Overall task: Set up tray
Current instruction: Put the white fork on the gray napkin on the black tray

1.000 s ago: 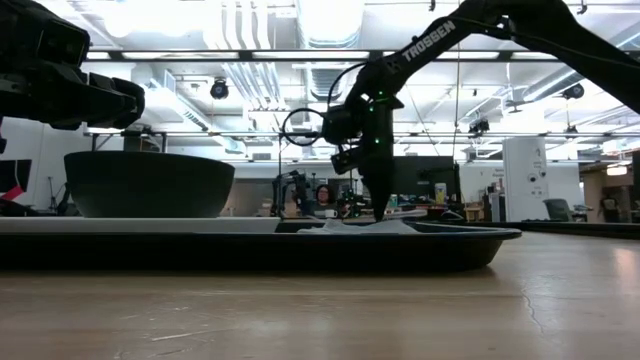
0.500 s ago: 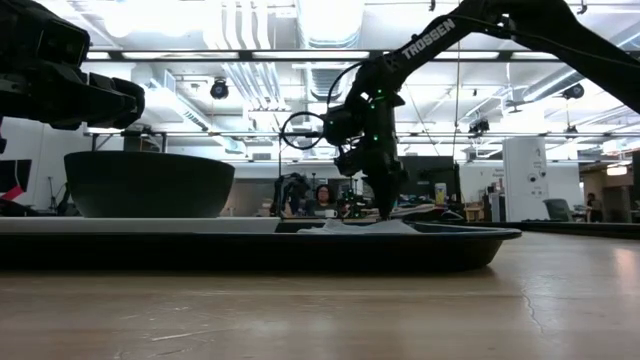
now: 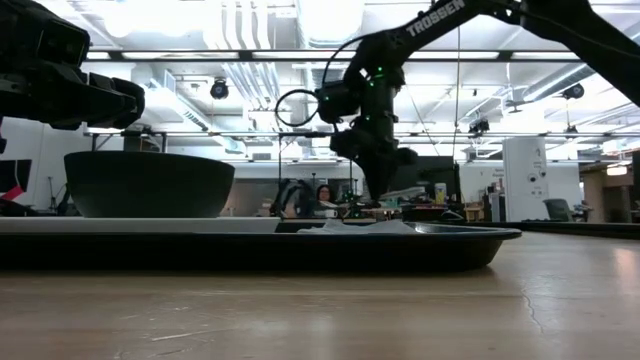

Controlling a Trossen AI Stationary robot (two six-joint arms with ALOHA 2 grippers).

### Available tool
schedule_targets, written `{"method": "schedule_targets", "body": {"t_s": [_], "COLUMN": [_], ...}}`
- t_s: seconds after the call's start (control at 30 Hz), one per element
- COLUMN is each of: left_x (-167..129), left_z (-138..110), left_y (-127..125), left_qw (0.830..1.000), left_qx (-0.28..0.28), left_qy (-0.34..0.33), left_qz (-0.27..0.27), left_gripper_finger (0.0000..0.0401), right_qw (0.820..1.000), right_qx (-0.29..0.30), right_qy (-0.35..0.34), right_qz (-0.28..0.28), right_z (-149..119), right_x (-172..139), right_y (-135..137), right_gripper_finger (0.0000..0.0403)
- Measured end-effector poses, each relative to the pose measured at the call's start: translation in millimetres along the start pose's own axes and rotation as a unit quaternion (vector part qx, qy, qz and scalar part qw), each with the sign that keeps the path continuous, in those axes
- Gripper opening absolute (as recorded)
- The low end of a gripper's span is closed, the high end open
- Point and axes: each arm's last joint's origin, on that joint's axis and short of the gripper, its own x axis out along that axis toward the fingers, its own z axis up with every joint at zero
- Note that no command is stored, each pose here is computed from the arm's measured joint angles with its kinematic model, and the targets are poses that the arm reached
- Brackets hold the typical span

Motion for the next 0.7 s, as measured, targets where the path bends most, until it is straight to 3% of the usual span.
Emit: {"method": "schedule_targets", "body": {"t_s": [0.7], "left_x": [0], "left_z": [0], "left_y": [0], "left_qw": [1.0], "left_qx": [0.0], "left_qy": [0.0], "left_qz": [0.0], "left_gripper_finger": [0.0022], "right_qw": [0.985], "right_qx": [0.171], "right_qy": [0.008], "right_qz": [0.001], "right_z": [-59], "right_x": [6], "right_y": [115], "right_gripper_finger": [0.0013]}}
